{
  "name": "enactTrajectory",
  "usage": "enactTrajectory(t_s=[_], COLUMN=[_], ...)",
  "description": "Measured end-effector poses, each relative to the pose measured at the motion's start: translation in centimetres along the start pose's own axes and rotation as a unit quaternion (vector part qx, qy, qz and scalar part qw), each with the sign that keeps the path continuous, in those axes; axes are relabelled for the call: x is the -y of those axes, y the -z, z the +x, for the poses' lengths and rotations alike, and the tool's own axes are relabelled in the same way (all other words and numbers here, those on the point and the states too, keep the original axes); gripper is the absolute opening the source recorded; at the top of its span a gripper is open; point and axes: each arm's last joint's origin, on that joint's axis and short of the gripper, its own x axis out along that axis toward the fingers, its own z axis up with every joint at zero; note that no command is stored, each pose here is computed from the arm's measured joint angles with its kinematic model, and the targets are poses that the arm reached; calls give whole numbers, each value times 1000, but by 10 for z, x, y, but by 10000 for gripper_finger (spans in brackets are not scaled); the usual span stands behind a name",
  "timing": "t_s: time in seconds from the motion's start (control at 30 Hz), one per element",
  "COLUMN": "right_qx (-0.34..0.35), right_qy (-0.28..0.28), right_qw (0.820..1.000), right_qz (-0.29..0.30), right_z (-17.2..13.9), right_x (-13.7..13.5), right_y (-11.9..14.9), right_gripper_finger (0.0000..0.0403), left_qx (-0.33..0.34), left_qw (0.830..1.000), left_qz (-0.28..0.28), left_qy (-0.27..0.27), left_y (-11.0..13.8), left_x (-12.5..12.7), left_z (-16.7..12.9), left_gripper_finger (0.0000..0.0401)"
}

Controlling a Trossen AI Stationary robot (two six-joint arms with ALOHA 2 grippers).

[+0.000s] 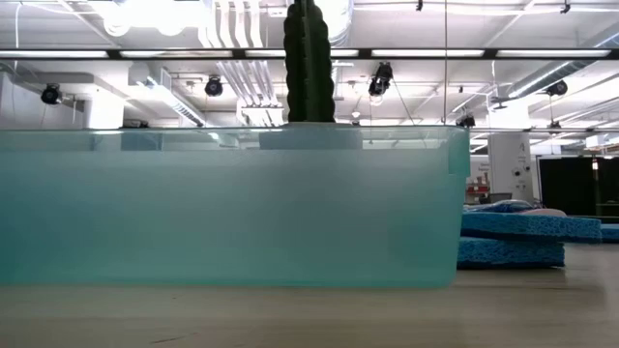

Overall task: Pick & Place Kitchen Sink Supplies
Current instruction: Put the blue dishwashing liquid into the left transparent bin

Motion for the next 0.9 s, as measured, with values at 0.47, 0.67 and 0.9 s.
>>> enactTrajectory(t_s=[0.47,0.67,0.9], right_qx=[2,2,-3], right_qy=[8,8,9], right_qw=[1000,1000,1000], right_qz=[2,12,10], right_z=[0,1,4], right_x=[1,1,1], right_y=[0,0,2], right_gripper_finger=[270,270,270], left_qx=[-25,-3,6], left_qw=[999,1000,1000], left_qz=[14,6,5], left_qy=[17,16,21], left_y=[16,7,4], left_x=[7,8,9], left_z=[30,24,23], left_gripper_finger=[280,280,280])
